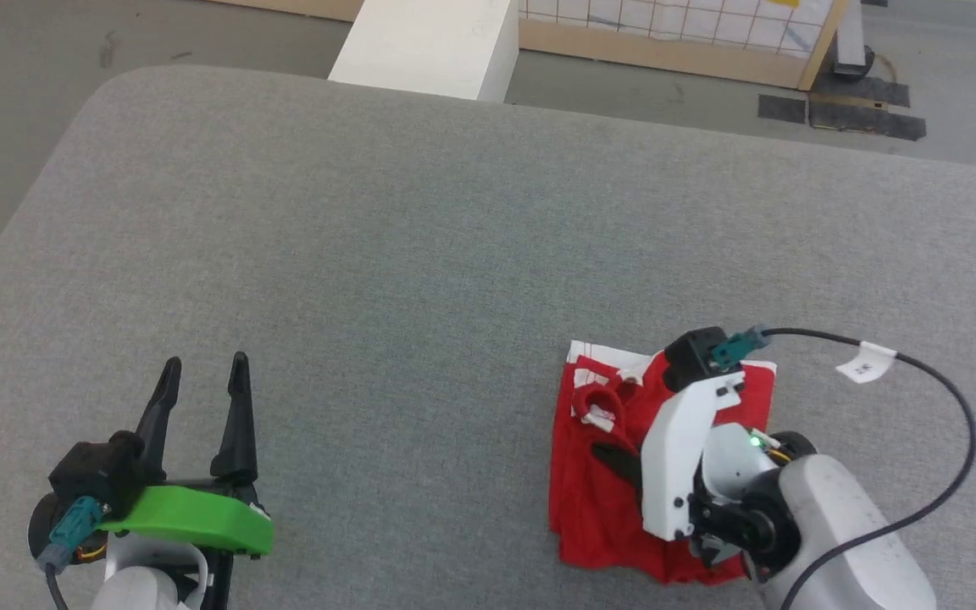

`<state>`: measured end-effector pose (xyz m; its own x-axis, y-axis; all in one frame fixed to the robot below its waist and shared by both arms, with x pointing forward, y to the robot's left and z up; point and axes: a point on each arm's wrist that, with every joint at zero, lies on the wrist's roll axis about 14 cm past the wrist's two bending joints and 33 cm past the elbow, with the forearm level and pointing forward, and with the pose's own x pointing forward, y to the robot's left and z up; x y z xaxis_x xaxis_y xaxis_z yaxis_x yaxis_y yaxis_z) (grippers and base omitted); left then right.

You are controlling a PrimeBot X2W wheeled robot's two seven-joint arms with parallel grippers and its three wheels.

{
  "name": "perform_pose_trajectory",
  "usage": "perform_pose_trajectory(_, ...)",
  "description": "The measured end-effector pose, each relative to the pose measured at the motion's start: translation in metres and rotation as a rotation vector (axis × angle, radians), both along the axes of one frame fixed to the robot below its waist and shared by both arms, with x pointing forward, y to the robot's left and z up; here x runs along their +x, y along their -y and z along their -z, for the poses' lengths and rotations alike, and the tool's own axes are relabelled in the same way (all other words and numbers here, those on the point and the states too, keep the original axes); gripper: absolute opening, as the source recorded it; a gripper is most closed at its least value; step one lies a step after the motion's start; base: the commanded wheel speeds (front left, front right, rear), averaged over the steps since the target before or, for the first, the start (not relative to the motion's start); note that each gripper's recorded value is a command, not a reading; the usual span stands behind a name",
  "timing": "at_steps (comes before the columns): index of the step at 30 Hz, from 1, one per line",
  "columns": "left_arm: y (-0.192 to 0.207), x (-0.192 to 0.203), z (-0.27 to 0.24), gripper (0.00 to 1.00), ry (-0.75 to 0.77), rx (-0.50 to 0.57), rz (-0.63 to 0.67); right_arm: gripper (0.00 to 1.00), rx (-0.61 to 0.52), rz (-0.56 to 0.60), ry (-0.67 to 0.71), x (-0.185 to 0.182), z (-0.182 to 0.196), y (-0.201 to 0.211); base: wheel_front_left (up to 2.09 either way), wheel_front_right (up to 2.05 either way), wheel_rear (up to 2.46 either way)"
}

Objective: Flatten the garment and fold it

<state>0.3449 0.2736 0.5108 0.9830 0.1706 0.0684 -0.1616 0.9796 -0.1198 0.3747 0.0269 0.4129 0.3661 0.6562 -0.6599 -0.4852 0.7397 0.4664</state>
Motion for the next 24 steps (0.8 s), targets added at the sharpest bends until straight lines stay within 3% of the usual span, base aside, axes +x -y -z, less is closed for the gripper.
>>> perform_pose_trajectory(4,-0.001,-0.001,0.004,1.00,-0.014,-0.003,-0.004,0.00,-0.039,0.007,-0.011,0.002,0.022,0.000,0.00,0.00,0.00)
perform_pose_trajectory(5,-0.001,-0.001,0.005,1.00,-0.015,-0.005,-0.003,0.31,-0.045,0.007,-0.004,0.003,0.023,-0.001,0.00,0.00,0.00)
perform_pose_trajectory(6,0.000,0.000,0.006,1.00,-0.017,-0.006,-0.001,1.00,-0.051,0.002,0.000,0.004,0.025,-0.002,0.00,0.00,0.00)
perform_pose_trajectory(12,0.005,0.001,0.004,1.00,-0.011,-0.009,0.014,1.00,-0.076,-0.066,0.095,0.007,0.010,-0.016,0.00,0.00,0.00)
perform_pose_trajectory(17,0.011,0.004,-0.001,1.00,0.007,-0.011,0.034,1.00,-0.115,-0.094,0.243,0.019,-0.027,-0.016,0.00,0.00,0.00)
perform_pose_trajectory(24,0.021,0.010,-0.006,1.00,0.026,-0.014,0.068,1.00,-0.147,0.012,0.390,0.031,-0.080,0.018,0.00,0.00,0.00)
